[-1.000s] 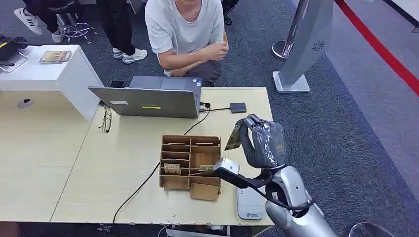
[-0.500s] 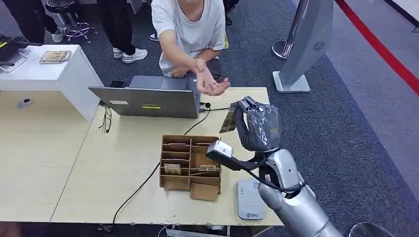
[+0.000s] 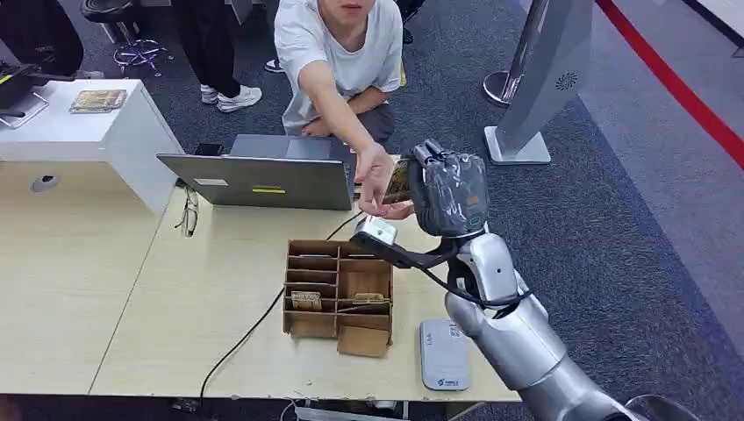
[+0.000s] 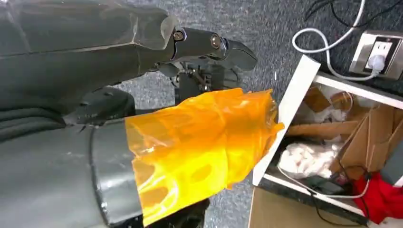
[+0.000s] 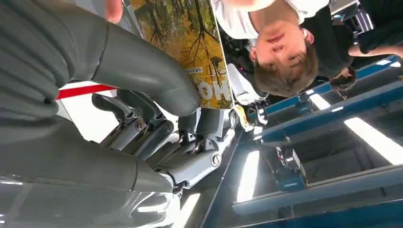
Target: Pass the card to the sensor for recognition and then transmit it.
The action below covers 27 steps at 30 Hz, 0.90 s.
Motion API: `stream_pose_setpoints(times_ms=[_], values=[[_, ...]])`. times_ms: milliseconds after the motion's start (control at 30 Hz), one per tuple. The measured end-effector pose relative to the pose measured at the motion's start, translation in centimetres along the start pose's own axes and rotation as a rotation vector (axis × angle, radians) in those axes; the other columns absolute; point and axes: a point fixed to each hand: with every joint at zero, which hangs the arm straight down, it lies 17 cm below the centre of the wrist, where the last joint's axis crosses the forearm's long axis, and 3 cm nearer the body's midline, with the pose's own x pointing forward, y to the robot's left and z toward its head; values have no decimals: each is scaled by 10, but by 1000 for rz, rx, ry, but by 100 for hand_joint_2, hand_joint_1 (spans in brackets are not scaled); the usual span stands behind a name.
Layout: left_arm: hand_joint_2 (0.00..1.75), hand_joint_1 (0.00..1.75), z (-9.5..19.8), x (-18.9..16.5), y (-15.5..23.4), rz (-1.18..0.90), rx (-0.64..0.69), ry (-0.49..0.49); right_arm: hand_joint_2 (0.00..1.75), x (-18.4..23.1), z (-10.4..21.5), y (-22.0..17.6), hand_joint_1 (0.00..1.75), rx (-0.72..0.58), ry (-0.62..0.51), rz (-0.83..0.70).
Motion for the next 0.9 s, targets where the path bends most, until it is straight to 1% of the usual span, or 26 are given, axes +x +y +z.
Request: stream_pose_setpoints(times_ms=[367, 400, 433, 467, 733, 767, 900], values=[[0, 0, 1, -12, 2, -37, -11, 29, 175, 6, 5, 14, 175, 29, 4, -23], [0, 0, 2, -14, 2, -41, -13, 33, 175, 6, 6, 15, 159, 33, 6, -25], [0, 0, 2, -16, 4, -45, -11, 37, 175, 6, 8, 16, 94, 37, 6, -25], [0, 0, 3, -19, 5, -46, -12, 40, 175, 7, 10, 17, 0, 38, 3, -23], [0, 0, 7, -33, 6, -61, -26, 72, 175, 9, 17, 20, 0, 47, -1, -6], [0, 0, 7, -34, 6, -65, -27, 71, 0, 9, 17, 20, 0, 47, -2, -6], [0, 0, 8, -36, 8, -76, -23, 74, 0, 10, 22, 22, 0, 54, -5, -10]])
